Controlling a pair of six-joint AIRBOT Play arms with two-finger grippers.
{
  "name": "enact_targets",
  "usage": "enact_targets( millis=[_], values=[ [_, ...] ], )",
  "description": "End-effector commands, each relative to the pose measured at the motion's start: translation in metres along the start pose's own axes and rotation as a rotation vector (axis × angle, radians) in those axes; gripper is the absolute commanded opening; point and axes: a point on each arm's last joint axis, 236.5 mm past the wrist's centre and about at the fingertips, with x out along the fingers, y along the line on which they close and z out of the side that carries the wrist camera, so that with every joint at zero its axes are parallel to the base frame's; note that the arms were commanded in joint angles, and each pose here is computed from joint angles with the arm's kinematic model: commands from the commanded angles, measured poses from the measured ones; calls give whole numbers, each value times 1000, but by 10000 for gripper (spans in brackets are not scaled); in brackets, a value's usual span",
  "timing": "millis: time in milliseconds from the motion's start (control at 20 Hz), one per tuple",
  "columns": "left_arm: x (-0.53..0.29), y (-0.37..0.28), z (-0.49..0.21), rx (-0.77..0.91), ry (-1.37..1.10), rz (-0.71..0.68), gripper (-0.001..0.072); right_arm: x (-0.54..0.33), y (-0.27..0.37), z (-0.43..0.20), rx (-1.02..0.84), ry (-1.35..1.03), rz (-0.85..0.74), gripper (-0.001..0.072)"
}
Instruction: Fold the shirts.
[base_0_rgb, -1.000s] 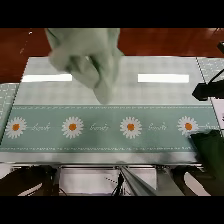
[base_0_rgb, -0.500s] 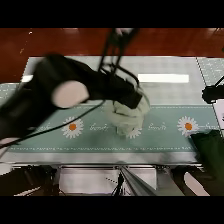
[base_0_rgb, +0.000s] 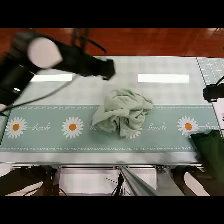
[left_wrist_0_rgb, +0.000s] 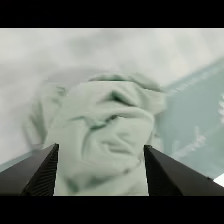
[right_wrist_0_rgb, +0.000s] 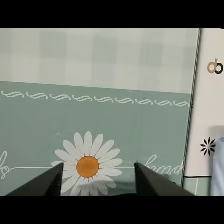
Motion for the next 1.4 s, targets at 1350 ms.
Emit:
enact_targets(
  millis=[1350],
  values=[
    [125, 72, -231, -786, 488, -486, 590, 44, 20, -5, -7, 126, 74, 600]
  ],
)
